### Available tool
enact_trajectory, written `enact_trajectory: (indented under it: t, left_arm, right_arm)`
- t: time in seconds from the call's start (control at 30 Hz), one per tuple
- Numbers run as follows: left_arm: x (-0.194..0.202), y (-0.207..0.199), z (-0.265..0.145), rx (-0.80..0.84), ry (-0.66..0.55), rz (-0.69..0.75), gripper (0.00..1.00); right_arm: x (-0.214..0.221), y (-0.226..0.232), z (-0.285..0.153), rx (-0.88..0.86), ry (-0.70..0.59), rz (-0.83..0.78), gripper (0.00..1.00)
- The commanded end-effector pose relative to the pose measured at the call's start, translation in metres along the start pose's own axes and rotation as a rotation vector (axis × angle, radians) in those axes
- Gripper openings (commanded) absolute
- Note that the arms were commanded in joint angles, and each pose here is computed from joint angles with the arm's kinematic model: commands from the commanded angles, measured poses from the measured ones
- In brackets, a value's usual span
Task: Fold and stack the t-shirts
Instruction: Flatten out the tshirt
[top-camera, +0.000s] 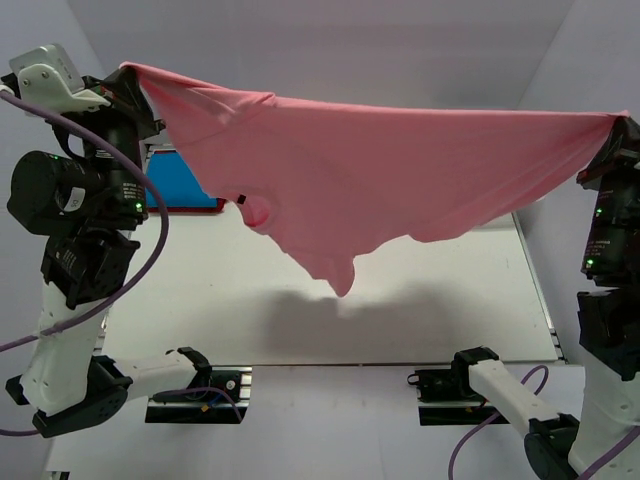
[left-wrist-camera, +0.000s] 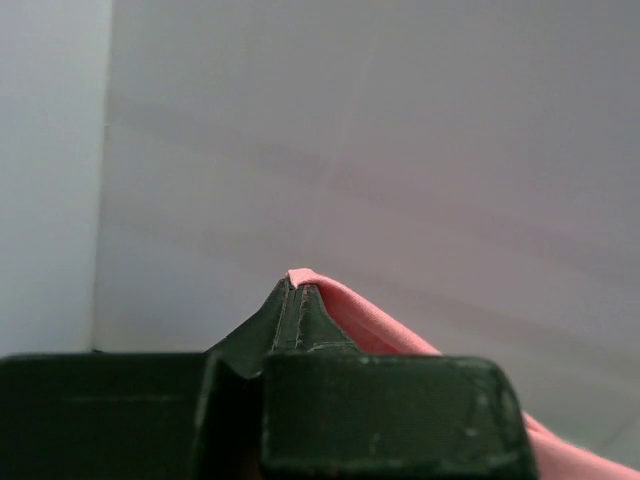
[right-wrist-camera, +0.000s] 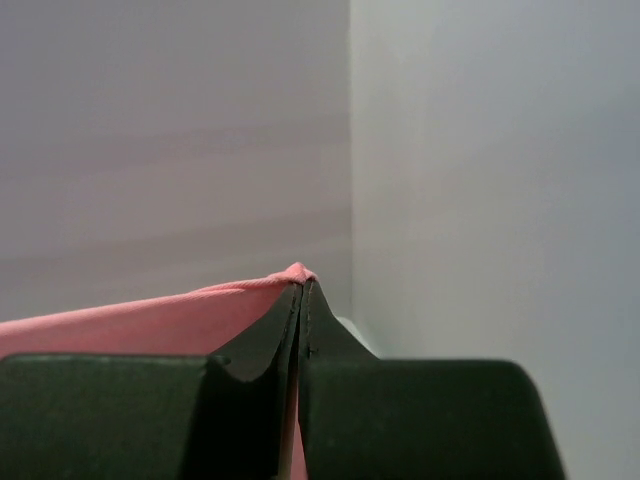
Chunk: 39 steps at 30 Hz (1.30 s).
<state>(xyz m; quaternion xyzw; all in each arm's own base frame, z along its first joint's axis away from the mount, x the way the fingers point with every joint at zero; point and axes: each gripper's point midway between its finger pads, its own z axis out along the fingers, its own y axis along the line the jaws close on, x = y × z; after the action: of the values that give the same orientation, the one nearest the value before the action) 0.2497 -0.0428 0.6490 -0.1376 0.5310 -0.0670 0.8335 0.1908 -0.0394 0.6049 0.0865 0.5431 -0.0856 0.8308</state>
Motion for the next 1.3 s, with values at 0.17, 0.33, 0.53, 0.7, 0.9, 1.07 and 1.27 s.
enact_trajectory:
  t: [0.17, 0.33, 0.53, 0.7, 0.9, 1.07, 1.27]
  left_arm:
    - [-0.028, 0.01, -0.003, -0.027, -0.074, -0.047, 0.0]
    - [-0.035, -0.012, -0.004, 0.096, -0.076, -0.075, 0.0]
    - [-0.057, -0.01, -0.031, 0.215, -0.089, -0.166, 0.0]
    - [-0.074, -0.008, -0.058, 0.315, -0.101, -0.245, 0.0]
    - [-0.082, -0.022, -0.087, 0.487, -0.069, -0.297, 0.0]
    - [-0.08, -0.028, -0.091, 0.52, -0.055, -0.31, 0.0]
    - [-0.032, -0.029, -0.073, 0.43, 0.033, -0.261, 0.0]
  right_arm:
    - [-0.044, 0.018, 0.021, -0.078, -0.15, -0.043, 0.0]
    - [-0.073, 0.03, 0.001, -0.194, -0.234, 0.021, 0.0]
    - [-0.073, 0.032, -0.02, -0.247, -0.233, 0.061, 0.0]
    - [-0.086, 0.025, -0.054, -0.294, -0.274, 0.113, 0.0]
    - [-0.091, 0.022, -0.091, -0.361, -0.298, 0.16, 0.0]
    - [-0.079, 0.023, -0.099, -0.375, -0.285, 0.199, 0.0]
    - [-0.018, 0.045, -0.078, -0.389, -0.168, 0.273, 0.0]
